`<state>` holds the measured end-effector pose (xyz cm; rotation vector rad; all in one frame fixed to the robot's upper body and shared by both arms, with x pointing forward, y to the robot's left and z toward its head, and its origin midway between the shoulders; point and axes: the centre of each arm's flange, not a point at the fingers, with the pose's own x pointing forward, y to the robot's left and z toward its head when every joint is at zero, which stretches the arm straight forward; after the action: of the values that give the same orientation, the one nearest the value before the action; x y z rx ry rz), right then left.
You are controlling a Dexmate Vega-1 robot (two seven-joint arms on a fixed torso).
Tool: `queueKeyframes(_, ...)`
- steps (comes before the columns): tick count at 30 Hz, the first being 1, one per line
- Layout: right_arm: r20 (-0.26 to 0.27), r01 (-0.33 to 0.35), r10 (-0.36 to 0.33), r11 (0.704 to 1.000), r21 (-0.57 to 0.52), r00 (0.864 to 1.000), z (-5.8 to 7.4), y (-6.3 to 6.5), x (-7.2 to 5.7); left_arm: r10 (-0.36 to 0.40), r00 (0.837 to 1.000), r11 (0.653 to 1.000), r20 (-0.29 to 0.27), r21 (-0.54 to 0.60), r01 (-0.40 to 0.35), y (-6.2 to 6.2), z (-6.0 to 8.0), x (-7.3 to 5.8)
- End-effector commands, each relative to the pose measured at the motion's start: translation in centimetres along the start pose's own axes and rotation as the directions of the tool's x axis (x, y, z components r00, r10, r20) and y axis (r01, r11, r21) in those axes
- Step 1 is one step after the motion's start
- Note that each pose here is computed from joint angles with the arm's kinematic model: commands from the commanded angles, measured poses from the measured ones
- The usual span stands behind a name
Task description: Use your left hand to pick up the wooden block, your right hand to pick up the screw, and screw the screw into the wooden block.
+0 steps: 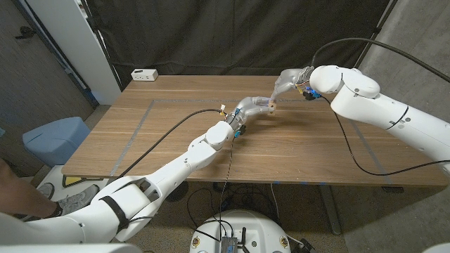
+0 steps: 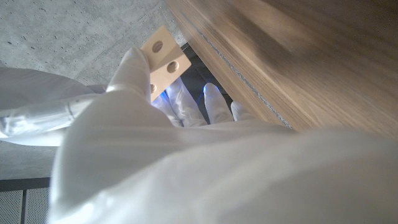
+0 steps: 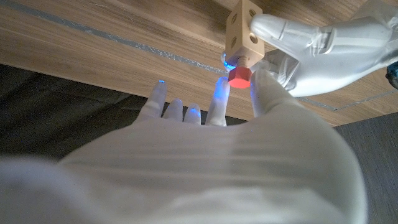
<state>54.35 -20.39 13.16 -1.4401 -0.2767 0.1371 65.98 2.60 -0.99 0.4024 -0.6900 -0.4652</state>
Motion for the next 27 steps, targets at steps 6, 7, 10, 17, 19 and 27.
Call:
queueKeyframes(6,0.001,0.009,-0.009,1.0,0.002,1.0,0.11,0.29,-0.04,0.003,1.0,1.0,-0.004,0.0,-0.003,-0.11,-0.05,-0.22)
queueKeyframes(7,0.001,0.01,-0.01,1.0,0.0,1.0,0.12,0.28,-0.06,0.003,1.0,1.0,-0.005,0.0,-0.003,-0.13,-0.06,-0.23)
queueKeyframes(10,0.001,0.01,-0.01,1.0,0.001,1.0,0.11,0.28,-0.09,0.002,1.0,1.0,-0.004,-0.001,-0.002,-0.2,-0.07,-0.2)
queueKeyframes(17,0.0,0.01,-0.01,1.0,0.002,1.0,0.01,0.26,-0.15,0.002,1.0,1.0,-0.005,-0.002,-0.002,-0.28,-0.08,-0.14)
queueKeyframes(19,0.001,0.009,-0.009,1.0,0.002,1.0,-0.02,0.26,-0.15,0.002,1.0,1.0,-0.005,-0.002,-0.002,-0.28,-0.08,-0.11)
queueKeyframes(27,0.002,0.005,-0.005,1.0,0.004,1.0,-0.15,0.28,0.01,-0.002,1.0,1.0,-0.007,-0.002,0.002,-0.29,-0.11,0.04)
